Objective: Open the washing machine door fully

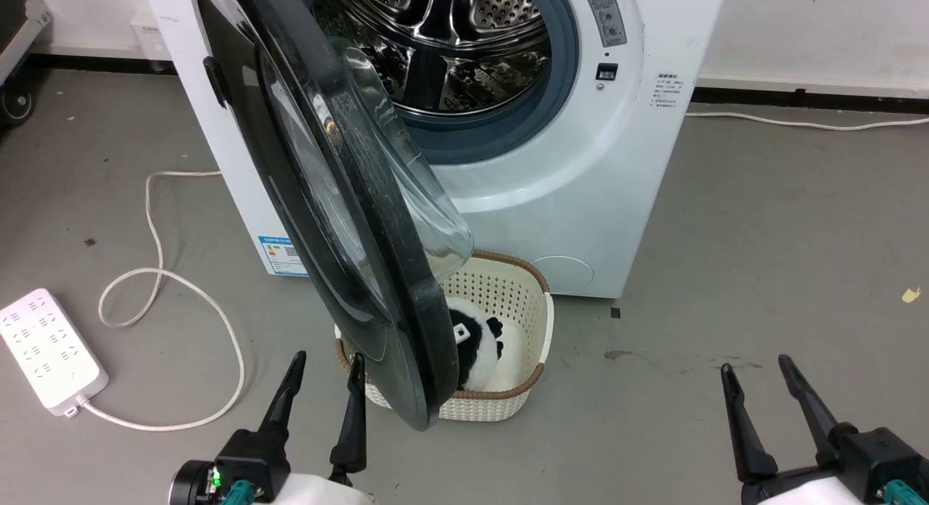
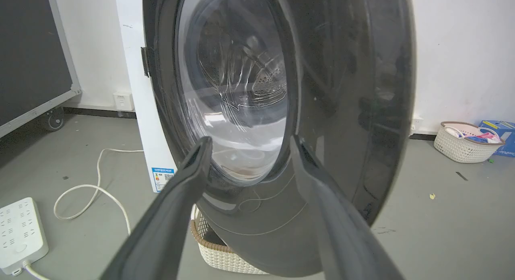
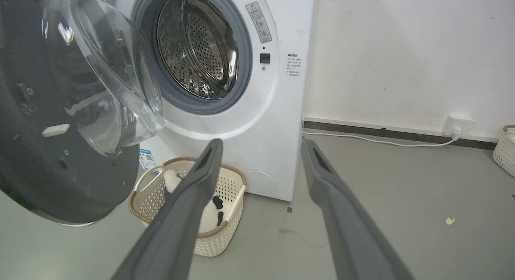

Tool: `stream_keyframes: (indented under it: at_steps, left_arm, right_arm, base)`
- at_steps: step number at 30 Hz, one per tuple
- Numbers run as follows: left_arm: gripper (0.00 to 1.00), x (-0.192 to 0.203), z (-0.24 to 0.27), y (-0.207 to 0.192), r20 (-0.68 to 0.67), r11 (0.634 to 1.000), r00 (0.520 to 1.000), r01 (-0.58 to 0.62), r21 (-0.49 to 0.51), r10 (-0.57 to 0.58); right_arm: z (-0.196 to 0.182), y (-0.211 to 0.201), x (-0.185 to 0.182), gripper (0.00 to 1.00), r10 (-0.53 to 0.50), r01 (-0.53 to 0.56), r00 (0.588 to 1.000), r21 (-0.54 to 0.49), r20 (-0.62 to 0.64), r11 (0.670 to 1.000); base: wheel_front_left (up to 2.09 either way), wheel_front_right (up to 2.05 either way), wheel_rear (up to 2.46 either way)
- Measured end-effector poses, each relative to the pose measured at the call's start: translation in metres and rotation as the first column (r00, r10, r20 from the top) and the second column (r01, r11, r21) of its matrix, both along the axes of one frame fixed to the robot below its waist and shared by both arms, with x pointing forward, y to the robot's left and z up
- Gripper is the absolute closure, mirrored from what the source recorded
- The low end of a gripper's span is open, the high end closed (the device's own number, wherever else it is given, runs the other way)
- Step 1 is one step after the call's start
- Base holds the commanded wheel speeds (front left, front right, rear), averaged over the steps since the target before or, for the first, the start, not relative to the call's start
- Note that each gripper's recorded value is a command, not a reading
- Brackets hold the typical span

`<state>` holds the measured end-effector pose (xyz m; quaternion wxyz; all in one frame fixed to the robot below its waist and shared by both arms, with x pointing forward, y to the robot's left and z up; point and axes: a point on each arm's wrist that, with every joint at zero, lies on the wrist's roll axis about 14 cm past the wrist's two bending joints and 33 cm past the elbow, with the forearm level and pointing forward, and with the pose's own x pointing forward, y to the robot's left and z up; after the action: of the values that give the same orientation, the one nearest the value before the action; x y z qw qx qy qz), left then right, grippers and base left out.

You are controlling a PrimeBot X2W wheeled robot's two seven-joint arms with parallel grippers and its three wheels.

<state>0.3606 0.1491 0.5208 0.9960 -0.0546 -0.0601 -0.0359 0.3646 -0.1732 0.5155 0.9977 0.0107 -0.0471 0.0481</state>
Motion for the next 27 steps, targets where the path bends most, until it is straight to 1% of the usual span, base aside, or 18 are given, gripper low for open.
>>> stream_keyframes:
  at_steps: [6, 7, 8, 9, 14, 17, 20, 23, 27]
  left_arm:
    - [0.0, -0.001, -0.002, -0.003, -0.004, 1.0, 1.0, 0.007, 0.006, -0.007]
    - [0.05, -0.001, -0.002, -0.002, -0.005, 1.0, 1.0, 0.007, 0.006, -0.007]
    - [0.61, -0.001, -0.002, -0.003, -0.005, 1.0, 1.0, 0.007, 0.007, -0.007]
    - [1.0, -0.001, -0.002, -0.002, -0.006, 1.0, 1.0, 0.007, 0.007, -0.007]
    - [1.0, -0.002, 0.008, 0.001, 0.026, 1.0, 1.0, -0.011, 0.012, 0.011]
    - [1.0, -0.001, 0.029, 0.016, 0.085, 0.997, 0.994, -0.064, -0.031, 0.066]
    - [1.0, -0.002, 0.058, 0.03, 0.168, 0.991, 0.979, -0.109, -0.072, 0.12]
    - [1.0, -0.001, 0.097, 0.041, 0.282, 0.985, 0.946, -0.133, -0.112, 0.16]
    - [1.0, -0.006, 0.161, 0.045, 0.465, 0.982, 0.867, -0.127, -0.142, 0.179]
  right_arm:
    - [-0.004, 0.001, -0.003, 0.0, 0.001, -0.001, 1.0, 0.022, -0.012, 1.0]
    - [-0.004, 0.002, -0.003, 0.0, 0.002, -0.002, 1.0, 0.025, -0.012, 1.0]
    - [-0.003, 0.001, -0.003, 0.0, 0.002, -0.001, 1.0, 0.03, -0.011, 1.0]
    - [-0.003, 0.002, -0.004, 0.0, 0.002, -0.002, 1.0, 0.033, -0.009, 0.999]
    - [-0.002, 0.003, -0.004, 0.0, 0.005, -0.005, 1.0, 0.049, -0.006, 0.999]
    - [-0.001, 0.004, -0.004, 0.0, 0.007, -0.007, 1.0, 0.058, -0.003, 0.998]
    - [0.0, 0.004, -0.004, 0.0, 0.008, -0.008, 1.0, 0.064, -0.001, 0.998]
    - [0.001, 0.004, -0.005, 0.0, 0.008, -0.008, 1.0, 0.065, 0.001, 0.998]
    - [0.001, 0.002, -0.006, 0.0, 0.002, -0.002, 1.0, 0.068, -0.001, 0.998]
  base:
    - [0.0, 0.0, 0.0]
    - [0.0, 0.0, 0.0]
    - [0.0, 0.0, 0.0]
    - [0.0, 0.0, 0.0]
    - [0.0, 0.0, 0.0]
    - [0.0, 0.0, 0.0]
    - [0.0, 0.0, 0.0]
    - [0.0, 0.0, 0.0]
    - [0.0, 0.0, 0.0]
